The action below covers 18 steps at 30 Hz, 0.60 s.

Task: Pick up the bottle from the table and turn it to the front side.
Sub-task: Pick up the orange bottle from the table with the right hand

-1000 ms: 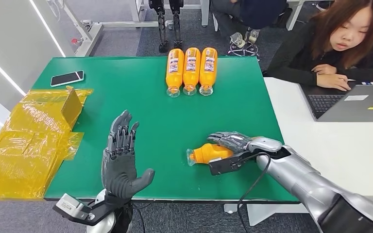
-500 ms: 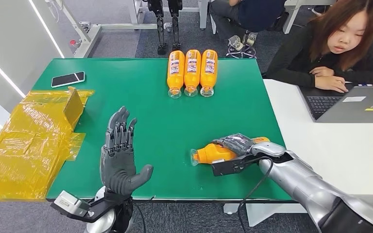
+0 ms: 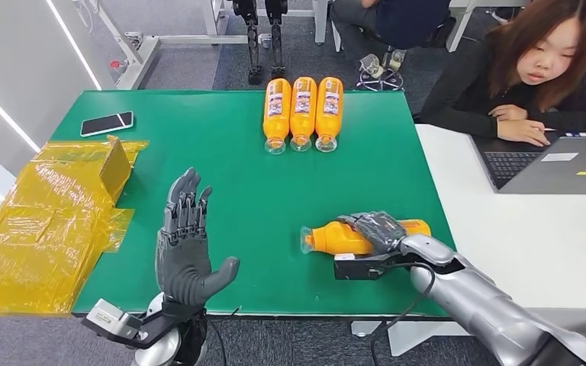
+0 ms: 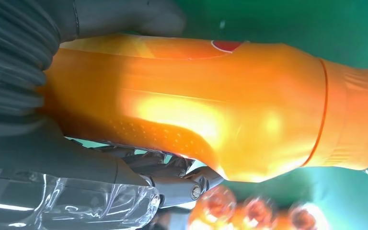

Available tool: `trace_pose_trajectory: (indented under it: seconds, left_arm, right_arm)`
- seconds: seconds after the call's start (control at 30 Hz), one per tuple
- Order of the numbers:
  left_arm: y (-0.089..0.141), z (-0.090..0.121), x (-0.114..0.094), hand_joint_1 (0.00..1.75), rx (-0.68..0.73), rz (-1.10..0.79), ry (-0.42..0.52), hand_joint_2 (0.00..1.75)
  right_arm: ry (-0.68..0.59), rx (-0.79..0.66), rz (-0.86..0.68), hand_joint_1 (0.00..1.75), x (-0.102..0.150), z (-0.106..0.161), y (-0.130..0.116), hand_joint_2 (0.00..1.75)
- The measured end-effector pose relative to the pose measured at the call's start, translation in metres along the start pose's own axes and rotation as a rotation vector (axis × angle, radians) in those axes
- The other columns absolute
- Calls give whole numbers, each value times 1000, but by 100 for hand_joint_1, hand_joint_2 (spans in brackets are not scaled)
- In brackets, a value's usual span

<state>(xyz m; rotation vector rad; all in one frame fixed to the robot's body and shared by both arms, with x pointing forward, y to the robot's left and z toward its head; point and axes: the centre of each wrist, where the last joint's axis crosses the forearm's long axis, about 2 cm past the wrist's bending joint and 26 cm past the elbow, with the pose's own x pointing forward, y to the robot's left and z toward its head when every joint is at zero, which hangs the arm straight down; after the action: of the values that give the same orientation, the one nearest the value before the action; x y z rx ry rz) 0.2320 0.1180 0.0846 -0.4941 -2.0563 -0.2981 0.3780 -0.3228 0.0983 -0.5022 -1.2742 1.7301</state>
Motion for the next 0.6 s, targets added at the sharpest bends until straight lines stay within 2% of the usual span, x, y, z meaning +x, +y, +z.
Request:
trace_pose_trajectory:
  seconds: [0.13,0.27,0.43,0.6]
  left_arm:
    - [1,4,-1,0,3,-7,8,175]
    - [1,6,-1,0,0,-10,13,175]
    - [0,6,-1,0,-14,-22,14,175]
    - [0,5,-1,0,-12,-24,12,175]
  right_arm:
    - [4,-142,-3,175,17,14,7,175]
    - [-15,-297,-8,175,35,42,9,175]
    - [-49,-475,23,175,47,78,-7,175]
    - [-85,-588,46,175,55,96,-27,175]
